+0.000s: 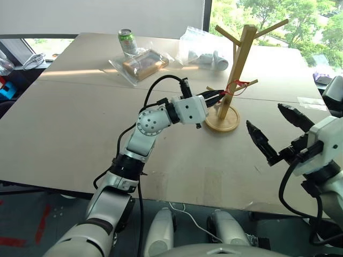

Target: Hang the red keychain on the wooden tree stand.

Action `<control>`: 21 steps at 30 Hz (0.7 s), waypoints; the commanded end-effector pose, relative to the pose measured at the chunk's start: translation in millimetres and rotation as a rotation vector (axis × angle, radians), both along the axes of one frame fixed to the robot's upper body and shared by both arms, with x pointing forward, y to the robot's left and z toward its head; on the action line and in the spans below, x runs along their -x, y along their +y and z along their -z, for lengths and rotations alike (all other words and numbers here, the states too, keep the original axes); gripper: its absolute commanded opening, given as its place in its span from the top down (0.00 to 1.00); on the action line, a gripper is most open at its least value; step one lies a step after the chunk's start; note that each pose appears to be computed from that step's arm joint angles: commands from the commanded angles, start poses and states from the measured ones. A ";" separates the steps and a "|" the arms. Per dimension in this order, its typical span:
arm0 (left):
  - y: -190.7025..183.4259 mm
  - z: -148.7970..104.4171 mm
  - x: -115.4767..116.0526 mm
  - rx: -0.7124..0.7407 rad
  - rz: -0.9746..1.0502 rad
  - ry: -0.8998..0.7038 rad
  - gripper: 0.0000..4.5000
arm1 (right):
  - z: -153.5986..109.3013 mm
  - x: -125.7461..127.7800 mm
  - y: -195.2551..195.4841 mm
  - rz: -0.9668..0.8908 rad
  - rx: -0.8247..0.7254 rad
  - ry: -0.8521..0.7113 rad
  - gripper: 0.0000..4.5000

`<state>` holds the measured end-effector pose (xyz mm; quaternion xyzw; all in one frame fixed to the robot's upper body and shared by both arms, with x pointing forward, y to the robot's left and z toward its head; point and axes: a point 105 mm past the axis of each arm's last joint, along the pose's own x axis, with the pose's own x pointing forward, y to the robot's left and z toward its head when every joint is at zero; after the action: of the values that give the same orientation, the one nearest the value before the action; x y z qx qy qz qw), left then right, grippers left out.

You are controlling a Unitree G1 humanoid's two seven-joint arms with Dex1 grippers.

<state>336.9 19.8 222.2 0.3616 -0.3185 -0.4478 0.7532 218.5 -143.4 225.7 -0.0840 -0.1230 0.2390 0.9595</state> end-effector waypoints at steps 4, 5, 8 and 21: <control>-1.7 -5.3 -5.9 -0.031 -0.051 -0.059 0.97 | -9.1 6.6 4.9 -0.016 -0.003 -0.041 0.00; -1.8 -5.6 -6.3 -0.030 -0.055 -0.061 0.97 | -8.9 6.6 4.9 -0.016 -0.002 -0.040 0.00; -2.8 -7.1 -6.7 -0.021 -0.057 -0.062 0.97 | -8.4 6.1 4.5 -0.013 0.000 -0.037 0.00; -14.0 -21.4 0.7 0.020 -0.011 -0.104 0.97 | -7.8 4.3 3.1 -0.001 0.000 -0.027 0.00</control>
<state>342.0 11.4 229.5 0.3810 -0.3298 -0.4250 0.7520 220.0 -144.1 224.0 -0.0856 -0.1146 0.2338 0.9617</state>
